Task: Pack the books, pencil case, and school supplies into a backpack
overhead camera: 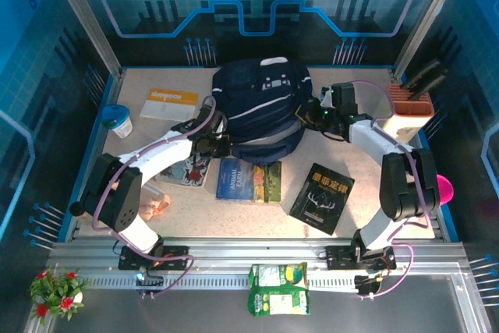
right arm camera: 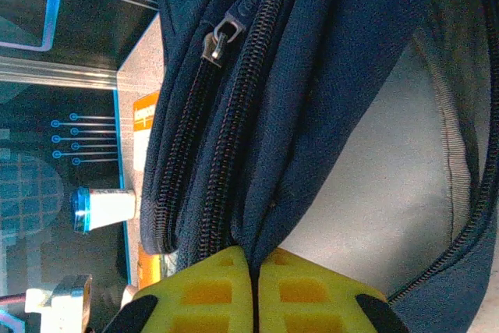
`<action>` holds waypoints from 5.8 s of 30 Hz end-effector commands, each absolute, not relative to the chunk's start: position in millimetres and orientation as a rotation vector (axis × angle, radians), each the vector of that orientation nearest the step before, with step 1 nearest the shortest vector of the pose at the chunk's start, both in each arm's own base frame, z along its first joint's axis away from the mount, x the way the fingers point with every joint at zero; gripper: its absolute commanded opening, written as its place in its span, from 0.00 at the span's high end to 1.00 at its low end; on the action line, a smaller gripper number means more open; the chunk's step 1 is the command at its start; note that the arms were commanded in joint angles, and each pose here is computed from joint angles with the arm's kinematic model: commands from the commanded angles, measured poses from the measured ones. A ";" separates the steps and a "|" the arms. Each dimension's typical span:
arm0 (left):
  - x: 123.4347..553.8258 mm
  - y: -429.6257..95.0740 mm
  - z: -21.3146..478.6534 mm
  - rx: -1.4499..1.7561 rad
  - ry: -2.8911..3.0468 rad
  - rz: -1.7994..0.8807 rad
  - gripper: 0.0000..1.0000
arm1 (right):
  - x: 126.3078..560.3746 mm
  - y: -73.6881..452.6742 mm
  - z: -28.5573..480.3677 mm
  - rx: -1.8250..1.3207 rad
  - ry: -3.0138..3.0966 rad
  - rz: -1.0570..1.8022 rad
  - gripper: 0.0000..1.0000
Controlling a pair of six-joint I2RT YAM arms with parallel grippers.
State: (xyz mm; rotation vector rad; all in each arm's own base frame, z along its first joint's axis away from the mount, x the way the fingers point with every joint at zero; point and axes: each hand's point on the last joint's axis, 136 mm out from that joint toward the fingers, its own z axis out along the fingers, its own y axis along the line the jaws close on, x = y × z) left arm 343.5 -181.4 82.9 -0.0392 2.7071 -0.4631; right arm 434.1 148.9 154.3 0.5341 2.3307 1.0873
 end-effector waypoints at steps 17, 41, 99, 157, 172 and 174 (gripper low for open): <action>350.8 -311.8 108.4 0.402 2.569 -0.750 1.00 | 357.0 141.4 118.3 0.822 2.456 0.937 0.43; 348.3 -316.4 95.8 0.449 2.614 -0.717 1.00 | 358.3 159.2 60.6 1.179 2.619 0.720 0.50; 347.0 -63.7 166.6 -0.486 2.426 -0.206 0.01 | 311.4 324.4 95.9 -0.855 2.663 0.403 0.19; 262.3 -211.3 32.6 -0.825 2.756 -0.966 0.43 | 290.4 278.7 23.2 -0.189 3.073 0.607 0.54; 281.0 -244.4 91.6 -0.452 2.538 -1.298 0.48 | 294.7 275.5 25.5 -0.155 3.045 0.642 0.56; 280.3 -247.9 101.7 -0.401 2.501 -1.347 0.49 | 298.0 276.1 29.4 -0.138 3.021 0.682 0.56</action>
